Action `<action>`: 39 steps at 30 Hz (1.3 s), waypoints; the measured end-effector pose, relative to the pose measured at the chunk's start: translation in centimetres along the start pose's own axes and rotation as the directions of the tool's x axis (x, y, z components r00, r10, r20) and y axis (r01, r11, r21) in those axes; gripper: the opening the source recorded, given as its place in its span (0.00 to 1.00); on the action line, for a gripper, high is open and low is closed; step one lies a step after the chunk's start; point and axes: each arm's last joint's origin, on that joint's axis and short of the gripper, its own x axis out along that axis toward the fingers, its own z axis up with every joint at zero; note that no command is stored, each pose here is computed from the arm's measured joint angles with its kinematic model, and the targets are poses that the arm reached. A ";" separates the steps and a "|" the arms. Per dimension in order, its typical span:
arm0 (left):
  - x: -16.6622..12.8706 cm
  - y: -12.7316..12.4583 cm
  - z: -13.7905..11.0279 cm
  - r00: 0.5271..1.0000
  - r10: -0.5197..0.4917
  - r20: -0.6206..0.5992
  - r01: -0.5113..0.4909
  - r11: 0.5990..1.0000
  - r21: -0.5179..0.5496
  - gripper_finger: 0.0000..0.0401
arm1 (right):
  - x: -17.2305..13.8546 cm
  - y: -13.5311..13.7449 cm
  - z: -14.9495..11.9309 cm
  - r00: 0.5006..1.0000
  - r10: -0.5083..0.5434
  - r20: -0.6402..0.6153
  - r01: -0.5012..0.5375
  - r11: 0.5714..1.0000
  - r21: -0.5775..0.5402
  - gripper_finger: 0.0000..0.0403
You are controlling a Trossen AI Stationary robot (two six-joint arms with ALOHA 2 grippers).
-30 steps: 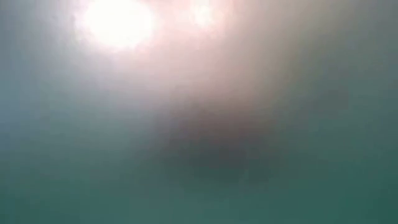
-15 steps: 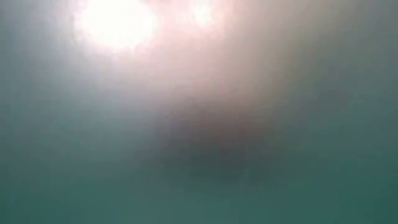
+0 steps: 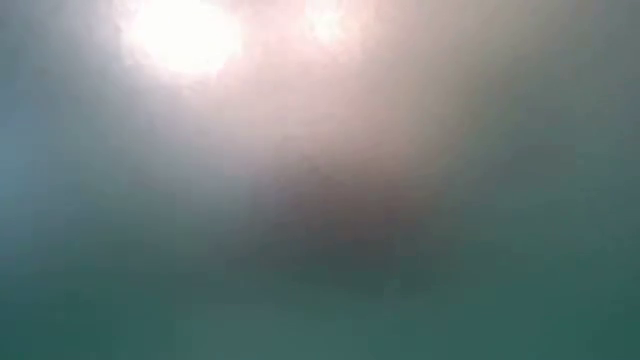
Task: Sort Maruchan noodles
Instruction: Put the red noodle pack into the green bin
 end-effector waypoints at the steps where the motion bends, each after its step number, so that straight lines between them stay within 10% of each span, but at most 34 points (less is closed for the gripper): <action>1: -0.1 0.3 0.2 1.000 0.021 0.008 -0.022 1.000 0.004 0.41 | 0.0 0.0 0.0 1.000 0.000 0.000 0.000 1.000 0.000 0.51; 14: -1.4 4.5 3.4 0.941 0.280 0.192 -0.300 0.950 0.085 0.41 | 0.0 0.0 0.0 1.000 0.000 0.000 0.000 1.000 0.004 0.51; 26: -3.1 8.3 5.3 0.736 0.588 0.336 -0.636 0.770 0.047 0.41 | 0.0 0.0 0.0 1.000 0.000 0.000 0.000 1.000 0.004 0.51; 39: -4.6 10.3 7.7 0.669 0.589 0.454 -0.716 0.675 0.180 0.41 | 0.0 0.1 0.2 1.000 0.006 0.017 -0.006 1.000 -0.003 0.51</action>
